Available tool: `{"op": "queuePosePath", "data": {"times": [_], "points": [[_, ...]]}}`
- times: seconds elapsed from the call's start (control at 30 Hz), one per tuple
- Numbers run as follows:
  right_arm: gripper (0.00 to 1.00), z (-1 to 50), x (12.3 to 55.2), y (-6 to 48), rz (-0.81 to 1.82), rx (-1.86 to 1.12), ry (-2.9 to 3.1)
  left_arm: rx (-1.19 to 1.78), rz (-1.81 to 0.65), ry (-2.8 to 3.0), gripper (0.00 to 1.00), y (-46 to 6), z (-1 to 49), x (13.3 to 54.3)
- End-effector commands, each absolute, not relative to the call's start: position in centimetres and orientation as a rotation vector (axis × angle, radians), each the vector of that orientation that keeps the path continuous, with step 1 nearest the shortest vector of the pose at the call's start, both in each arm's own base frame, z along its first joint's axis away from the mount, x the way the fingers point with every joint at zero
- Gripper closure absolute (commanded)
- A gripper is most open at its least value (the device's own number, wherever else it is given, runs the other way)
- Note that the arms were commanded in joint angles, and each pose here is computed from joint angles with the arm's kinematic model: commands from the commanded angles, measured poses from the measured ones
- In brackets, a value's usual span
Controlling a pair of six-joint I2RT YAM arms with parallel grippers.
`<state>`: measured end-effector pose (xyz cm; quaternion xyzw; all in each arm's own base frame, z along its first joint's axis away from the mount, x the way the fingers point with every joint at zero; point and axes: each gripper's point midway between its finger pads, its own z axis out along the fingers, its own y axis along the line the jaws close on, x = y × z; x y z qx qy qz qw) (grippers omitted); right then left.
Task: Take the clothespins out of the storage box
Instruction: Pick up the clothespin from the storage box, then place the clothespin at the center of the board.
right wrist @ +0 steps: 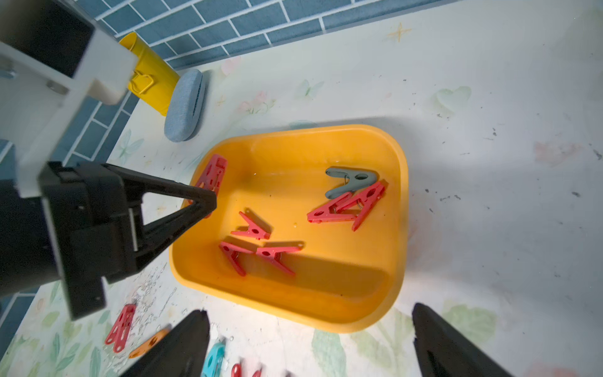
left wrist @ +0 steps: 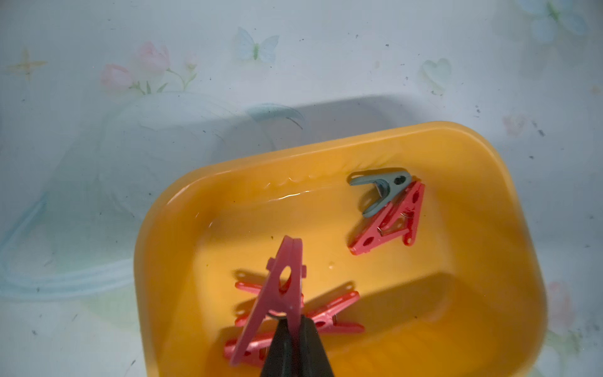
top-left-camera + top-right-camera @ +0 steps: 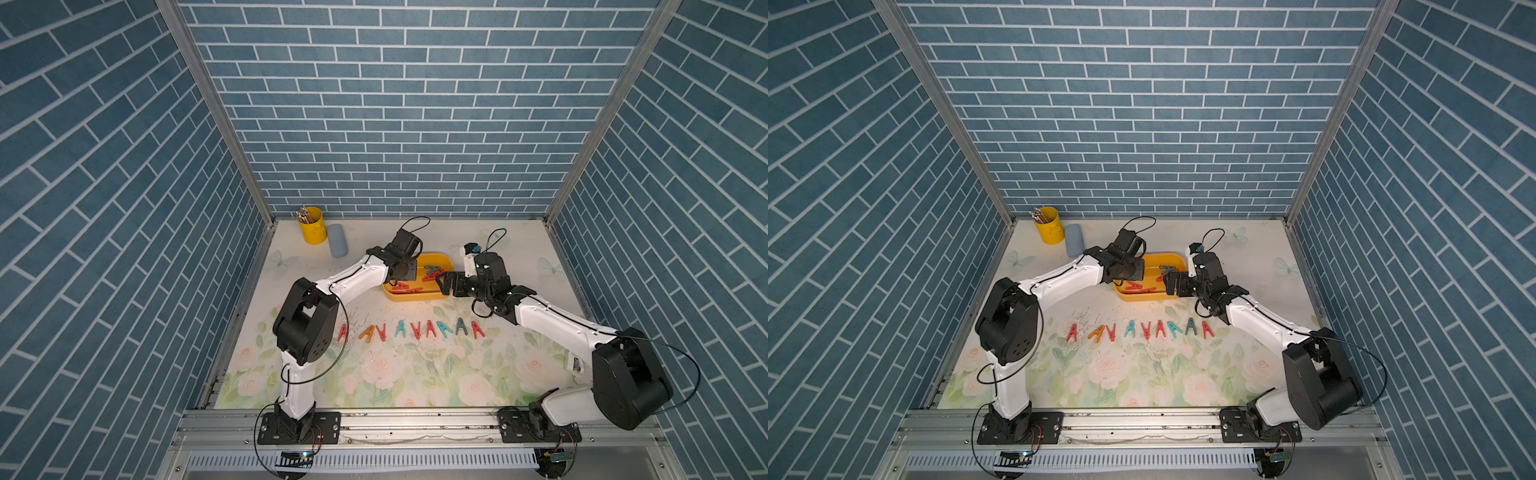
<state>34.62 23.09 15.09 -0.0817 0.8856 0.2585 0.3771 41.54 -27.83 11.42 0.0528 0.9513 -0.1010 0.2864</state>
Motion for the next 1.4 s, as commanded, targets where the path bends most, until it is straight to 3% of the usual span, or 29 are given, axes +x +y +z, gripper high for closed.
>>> {"op": "queuePosePath", "data": {"times": [0.0,0.43,0.87,1.17,1.37], "points": [[0.01,15.7,33.4,23.2,0.716,-0.236,2.251,0.053,-0.277,2.589,0.95,-27.1,11.2,38.8],[0.01,16.0,28.4,22.7,0.846,-0.283,2.217,-0.13,-0.363,2.612,0.93,-26.3,11.8,28.1],[0.0,15.5,25.0,22.4,0.869,-0.319,2.223,-0.246,-0.367,2.715,0.93,-26.0,5.7,18.4],[0.01,15.1,24.7,22.6,0.865,-0.334,2.231,-0.244,-0.344,2.765,0.92,-26.8,2.9,15.9],[0.01,14.9,24.7,22.6,0.855,-0.333,2.234,-0.218,-0.317,2.797,0.79,-27.0,1.5,15.5]]}}
